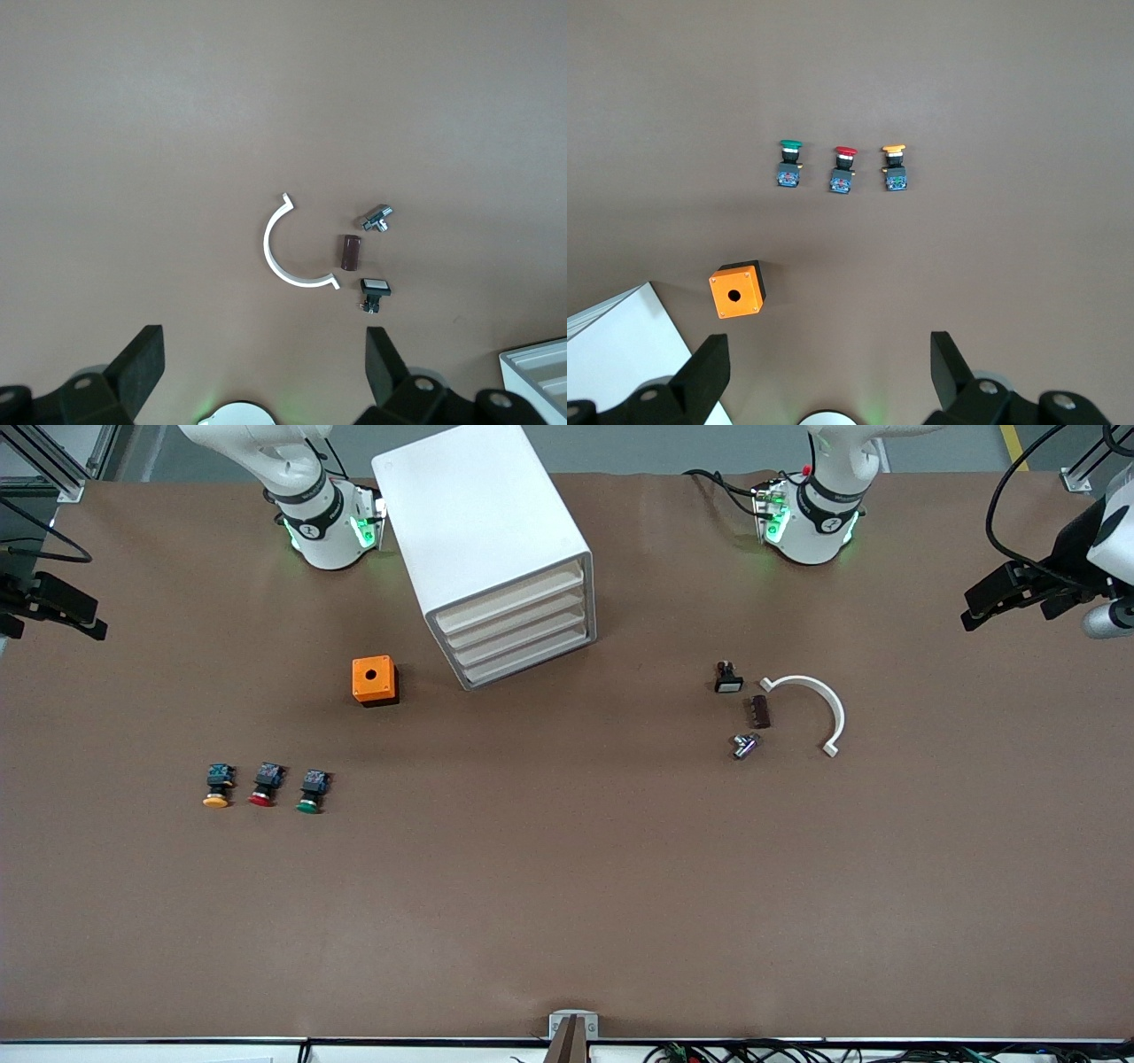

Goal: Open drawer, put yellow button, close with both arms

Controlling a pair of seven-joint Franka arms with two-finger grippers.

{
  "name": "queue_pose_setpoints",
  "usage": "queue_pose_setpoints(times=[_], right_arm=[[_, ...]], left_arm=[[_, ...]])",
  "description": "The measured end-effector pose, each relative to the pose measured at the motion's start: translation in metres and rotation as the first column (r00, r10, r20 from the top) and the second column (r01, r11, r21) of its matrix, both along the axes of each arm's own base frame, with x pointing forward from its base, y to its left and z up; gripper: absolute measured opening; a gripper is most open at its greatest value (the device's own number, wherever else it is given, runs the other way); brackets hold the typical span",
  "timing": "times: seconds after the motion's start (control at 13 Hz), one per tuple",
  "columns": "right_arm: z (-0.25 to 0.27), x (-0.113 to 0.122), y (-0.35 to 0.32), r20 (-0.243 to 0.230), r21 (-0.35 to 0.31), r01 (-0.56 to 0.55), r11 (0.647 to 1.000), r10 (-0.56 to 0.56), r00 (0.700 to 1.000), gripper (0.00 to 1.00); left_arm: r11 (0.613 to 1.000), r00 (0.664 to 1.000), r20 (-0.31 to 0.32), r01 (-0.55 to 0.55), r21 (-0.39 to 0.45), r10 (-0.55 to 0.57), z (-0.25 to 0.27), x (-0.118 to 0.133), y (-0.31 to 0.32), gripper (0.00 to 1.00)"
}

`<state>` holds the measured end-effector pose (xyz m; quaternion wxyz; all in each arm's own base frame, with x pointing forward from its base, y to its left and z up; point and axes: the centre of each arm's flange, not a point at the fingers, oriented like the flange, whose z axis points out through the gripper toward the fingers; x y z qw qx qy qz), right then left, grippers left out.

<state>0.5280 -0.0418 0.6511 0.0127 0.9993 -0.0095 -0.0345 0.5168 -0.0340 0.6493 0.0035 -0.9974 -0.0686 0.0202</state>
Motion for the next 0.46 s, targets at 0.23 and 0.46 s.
queue_pose_setpoints(times=[0.23, 0.46], right_arm=[[0.0, 0.0001, 0.0, 0.0, 0.0, -0.001, 1.0, 0.001, 1.0, 1.0], [-0.0001, 0.0001, 0.0001, 0.0, 0.0, -0.001, 1.0, 0.001, 1.0, 1.0]], left_arm=[[1.0, 1.0, -0.003, 0.0, 0.0, 0.0, -0.0015, 0.001, 0.0, 1.0], [1.0, 1.0, -0.013, 0.0, -0.002, 0.0, -0.0069, 0.0074, 0.0003, 1.0]])
